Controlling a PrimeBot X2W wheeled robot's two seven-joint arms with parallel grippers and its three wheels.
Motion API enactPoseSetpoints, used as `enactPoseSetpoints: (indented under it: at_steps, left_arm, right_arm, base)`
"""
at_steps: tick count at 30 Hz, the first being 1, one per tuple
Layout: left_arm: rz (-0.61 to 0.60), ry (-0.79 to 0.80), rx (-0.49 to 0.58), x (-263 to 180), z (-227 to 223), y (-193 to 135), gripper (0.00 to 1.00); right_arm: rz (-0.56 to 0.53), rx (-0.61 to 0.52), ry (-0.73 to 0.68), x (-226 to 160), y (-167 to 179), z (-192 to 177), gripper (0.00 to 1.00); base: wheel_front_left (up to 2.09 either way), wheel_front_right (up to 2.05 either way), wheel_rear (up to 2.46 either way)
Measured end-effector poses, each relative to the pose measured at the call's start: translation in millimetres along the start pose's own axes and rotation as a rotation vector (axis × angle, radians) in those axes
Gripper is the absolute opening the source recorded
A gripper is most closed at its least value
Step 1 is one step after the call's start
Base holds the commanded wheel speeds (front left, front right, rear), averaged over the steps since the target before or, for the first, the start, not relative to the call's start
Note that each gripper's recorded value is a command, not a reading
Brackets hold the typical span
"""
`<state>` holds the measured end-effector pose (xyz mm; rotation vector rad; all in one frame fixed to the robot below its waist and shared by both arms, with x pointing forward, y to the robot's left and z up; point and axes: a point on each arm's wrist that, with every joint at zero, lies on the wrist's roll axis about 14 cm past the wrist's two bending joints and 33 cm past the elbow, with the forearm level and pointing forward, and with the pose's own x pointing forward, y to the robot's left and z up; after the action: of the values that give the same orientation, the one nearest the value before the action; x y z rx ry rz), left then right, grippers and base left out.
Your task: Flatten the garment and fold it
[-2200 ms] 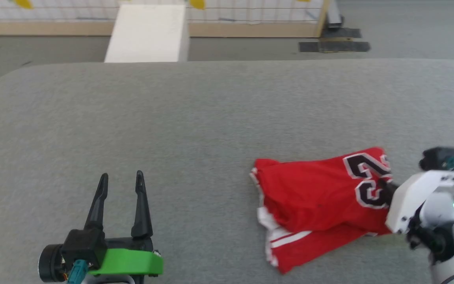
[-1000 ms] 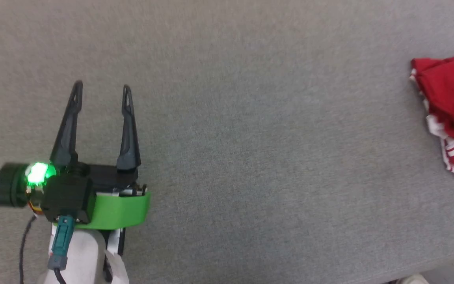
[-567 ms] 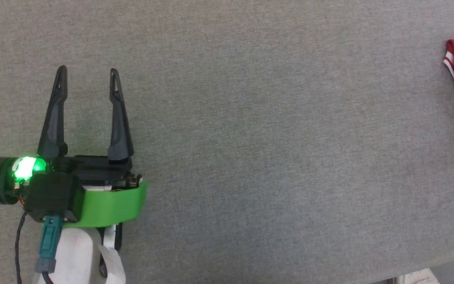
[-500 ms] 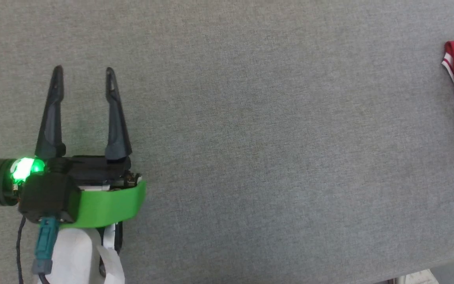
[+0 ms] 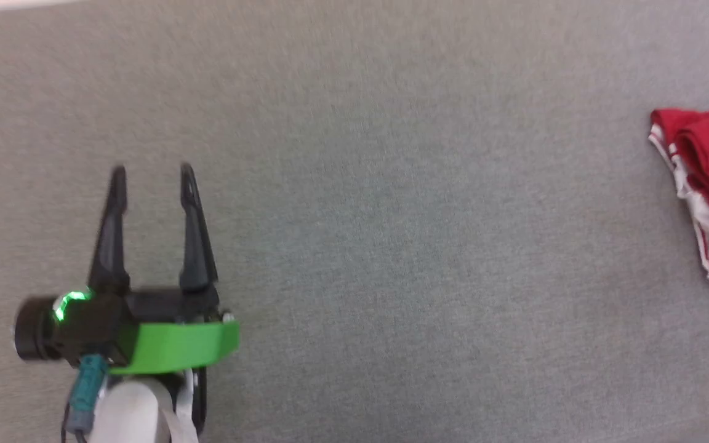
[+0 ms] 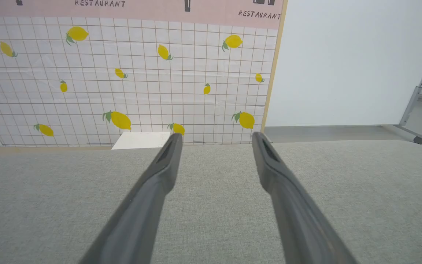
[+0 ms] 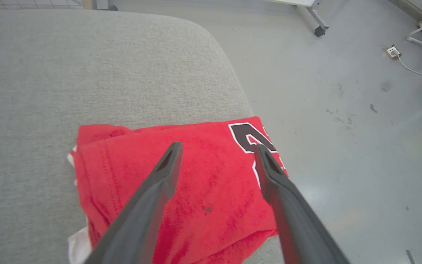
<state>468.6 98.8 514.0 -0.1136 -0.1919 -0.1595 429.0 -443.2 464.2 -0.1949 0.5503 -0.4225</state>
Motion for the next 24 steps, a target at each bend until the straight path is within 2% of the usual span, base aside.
enactPoseSetpoints:
  at_steps: [4, 9, 14, 20, 24]
  left_arm:
    - [0.003, 0.025, 0.022, -20, 6, 2, 1.00]
    - [0.022, 0.036, 0.016, -40, 20, 6, 1.00]
    - [0.042, 0.072, 0.032, -64, 27, 11, 1.00]
    - [0.084, 0.053, 0.039, -88, 42, 24, 1.00]
    - [0.101, 0.049, 0.043, -103, 45, 29, 1.00]
  right_arm:
    - [0.120, 0.054, -0.099, -24, 42, 10, 1.00]
    - [0.222, 0.129, -0.293, -64, 78, 40, 1.00]
    - [0.310, 0.215, -0.366, -99, 113, 41, 1.00]
    - [0.337, 0.184, -0.474, -138, 131, 44, 1.00]
    - [0.355, 0.142, -0.490, -155, 145, 33, 1.00]
  base:
    - [0.00, 0.00, 0.00]
    - [0.00, 0.00, 0.00]
    - [0.00, 0.00, 0.00]
    - [0.00, 0.00, 0.00]
    - [0.00, 0.00, 0.00]
